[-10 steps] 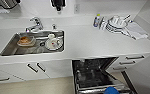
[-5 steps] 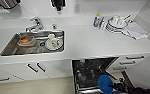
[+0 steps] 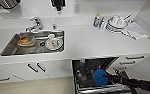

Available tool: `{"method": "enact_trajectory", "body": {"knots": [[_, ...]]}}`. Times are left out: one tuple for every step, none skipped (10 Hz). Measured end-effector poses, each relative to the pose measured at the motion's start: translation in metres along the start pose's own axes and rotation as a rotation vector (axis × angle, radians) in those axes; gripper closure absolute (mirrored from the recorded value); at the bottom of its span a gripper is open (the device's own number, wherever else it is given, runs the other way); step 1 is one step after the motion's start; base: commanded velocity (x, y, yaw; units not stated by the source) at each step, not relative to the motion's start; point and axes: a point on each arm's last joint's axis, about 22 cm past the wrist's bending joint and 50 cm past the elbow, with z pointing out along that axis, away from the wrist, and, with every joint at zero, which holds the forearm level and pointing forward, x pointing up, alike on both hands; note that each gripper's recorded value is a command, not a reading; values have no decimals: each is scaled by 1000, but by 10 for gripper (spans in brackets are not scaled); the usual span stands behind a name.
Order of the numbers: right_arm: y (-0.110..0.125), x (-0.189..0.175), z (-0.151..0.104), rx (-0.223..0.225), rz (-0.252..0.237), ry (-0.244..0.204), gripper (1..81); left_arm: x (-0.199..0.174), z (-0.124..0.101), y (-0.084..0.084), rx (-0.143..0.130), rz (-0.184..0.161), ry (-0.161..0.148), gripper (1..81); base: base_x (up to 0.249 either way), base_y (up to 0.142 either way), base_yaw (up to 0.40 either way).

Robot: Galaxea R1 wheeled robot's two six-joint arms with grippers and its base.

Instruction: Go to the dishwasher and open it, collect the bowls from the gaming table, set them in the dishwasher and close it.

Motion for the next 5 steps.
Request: {"method": "enact_trajectory", "body": {"knots": [[-1,-5,8,-2,18,-12,10,-6,9,11,-2,-4,-6,10,0,0,0],[1,-11,10,-11,31,-38,10,-14,18,21,-2,-8,-13,10,0,0,0],[8,-16,4,-29,40,-62,10,-18,22,23,9,-13,-20,10,0,0,0],[17,-19,-9,-51,50,-85,10,-20,25,19,28,-24,-23,10,0,0,0],[30,-19,-30,-80,63,-97,10,-18,26,10,65,-61,-23,10,0,0,0]]}}
